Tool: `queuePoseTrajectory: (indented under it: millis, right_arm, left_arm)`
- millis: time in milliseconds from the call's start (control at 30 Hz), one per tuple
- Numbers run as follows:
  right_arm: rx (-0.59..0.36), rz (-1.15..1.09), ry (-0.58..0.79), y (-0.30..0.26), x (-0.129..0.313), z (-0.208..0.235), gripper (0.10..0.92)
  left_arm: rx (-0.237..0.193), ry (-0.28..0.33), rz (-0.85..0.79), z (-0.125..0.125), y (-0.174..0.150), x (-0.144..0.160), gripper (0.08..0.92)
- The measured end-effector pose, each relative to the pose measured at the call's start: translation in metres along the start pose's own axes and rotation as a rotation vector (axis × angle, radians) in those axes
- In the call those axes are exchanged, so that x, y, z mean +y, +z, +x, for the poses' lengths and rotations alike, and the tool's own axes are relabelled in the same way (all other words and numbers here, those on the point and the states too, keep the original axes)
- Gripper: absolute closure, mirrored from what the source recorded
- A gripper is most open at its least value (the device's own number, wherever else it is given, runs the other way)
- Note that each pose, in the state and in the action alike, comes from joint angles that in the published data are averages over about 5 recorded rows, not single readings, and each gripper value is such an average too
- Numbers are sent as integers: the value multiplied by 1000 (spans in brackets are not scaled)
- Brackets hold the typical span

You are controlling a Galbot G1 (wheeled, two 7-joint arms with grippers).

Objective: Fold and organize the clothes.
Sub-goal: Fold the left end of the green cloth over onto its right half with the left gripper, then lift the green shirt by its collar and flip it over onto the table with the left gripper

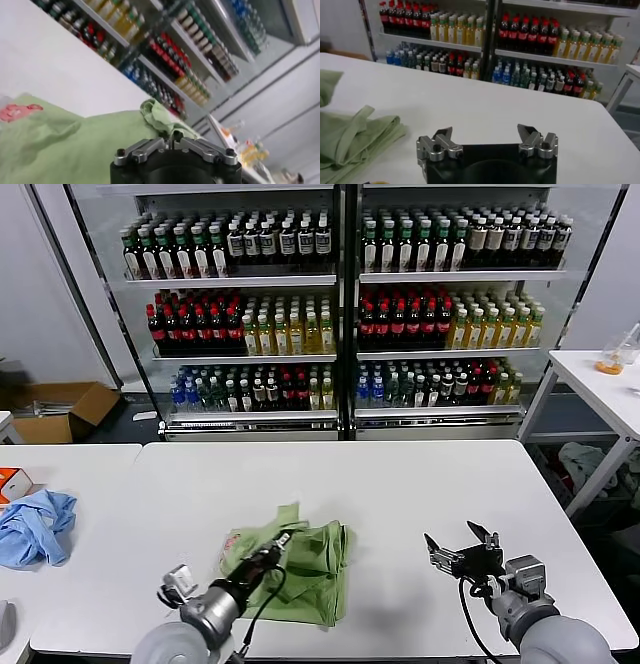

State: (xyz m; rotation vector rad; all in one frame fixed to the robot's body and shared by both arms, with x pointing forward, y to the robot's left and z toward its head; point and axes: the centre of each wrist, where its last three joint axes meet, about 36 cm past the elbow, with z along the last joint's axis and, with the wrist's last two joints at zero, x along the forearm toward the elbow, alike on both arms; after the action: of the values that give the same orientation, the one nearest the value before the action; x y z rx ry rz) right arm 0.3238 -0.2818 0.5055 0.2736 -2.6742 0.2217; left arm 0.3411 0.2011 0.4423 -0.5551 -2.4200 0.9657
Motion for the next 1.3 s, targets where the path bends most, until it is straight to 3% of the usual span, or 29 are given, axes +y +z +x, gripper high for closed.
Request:
queuePoseTrajectory:
  millis: [400, 533, 667, 800, 967, 1300]
  right_arm:
    - [-7, -5, 1, -1, -1, -5, 200]
    - [-8, -8, 3, 0, -1, -6, 200]
    - [-9, -9, 7, 0, -2, -6, 200]
    - [-9, -9, 9, 1, -2, -7, 200]
    - [-10, -8, 11, 1, -1, -6, 200]
    - [-12, -6, 18, 0, -2, -3, 200]
  left_arm:
    - [37, 1, -85, 11, 5, -4, 444]
    - [18, -62, -137, 20, 2, 4, 323]
    - [-20, -171, -222, 27, -2, 19, 219]
    - [-46, -281, -304, 30, -5, 37, 181]
    - [-38, -372, -361, 28, -3, 57, 177]
    - [10, -410, -359, 24, -3, 76, 178]
